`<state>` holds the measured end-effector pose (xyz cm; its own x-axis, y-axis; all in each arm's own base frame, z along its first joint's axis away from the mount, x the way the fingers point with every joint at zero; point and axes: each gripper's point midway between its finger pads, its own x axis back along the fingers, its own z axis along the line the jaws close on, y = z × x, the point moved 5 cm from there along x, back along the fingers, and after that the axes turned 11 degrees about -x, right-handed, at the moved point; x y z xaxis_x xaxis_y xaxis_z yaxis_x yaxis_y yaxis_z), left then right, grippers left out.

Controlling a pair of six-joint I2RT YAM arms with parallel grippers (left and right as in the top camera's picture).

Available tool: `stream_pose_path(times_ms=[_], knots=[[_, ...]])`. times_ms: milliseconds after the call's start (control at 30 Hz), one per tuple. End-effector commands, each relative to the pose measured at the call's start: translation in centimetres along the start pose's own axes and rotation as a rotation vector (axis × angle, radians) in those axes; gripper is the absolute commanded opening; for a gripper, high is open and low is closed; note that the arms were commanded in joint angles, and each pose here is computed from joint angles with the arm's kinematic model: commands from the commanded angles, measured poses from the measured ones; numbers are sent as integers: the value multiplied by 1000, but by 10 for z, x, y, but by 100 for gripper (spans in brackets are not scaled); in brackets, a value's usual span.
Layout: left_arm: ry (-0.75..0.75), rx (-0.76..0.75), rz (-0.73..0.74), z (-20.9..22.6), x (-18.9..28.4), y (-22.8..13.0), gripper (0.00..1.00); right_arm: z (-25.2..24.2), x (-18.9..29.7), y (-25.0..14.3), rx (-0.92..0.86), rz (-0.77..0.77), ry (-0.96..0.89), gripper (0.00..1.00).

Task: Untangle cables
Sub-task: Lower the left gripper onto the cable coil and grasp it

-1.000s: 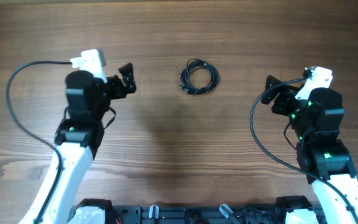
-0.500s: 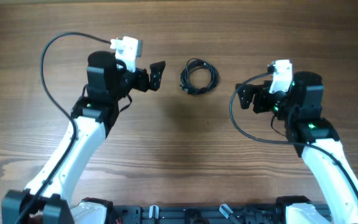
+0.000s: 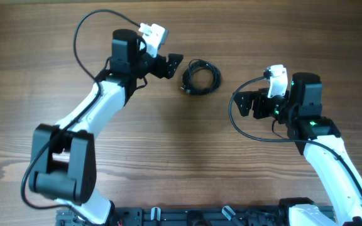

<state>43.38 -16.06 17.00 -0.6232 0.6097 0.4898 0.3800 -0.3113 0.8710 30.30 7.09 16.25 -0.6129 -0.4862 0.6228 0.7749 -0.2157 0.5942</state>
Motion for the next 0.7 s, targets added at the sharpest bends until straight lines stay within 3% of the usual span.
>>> stream_pose_path(times_ms=[0,133,367,667], knots=[[-53,-75,-16,-4,-21,10,87,5,1,6,21,5,23,100],[-119,-74,0,-11,-35,-1,82,4,1,6,19,3,15,100],[-173,-56,92,-27,-51,-27,82,3,1,6,17,0,2,100],[-184,-144,145,-49,-74,-45,78,0,1,-3,-3,45,-11,100]])
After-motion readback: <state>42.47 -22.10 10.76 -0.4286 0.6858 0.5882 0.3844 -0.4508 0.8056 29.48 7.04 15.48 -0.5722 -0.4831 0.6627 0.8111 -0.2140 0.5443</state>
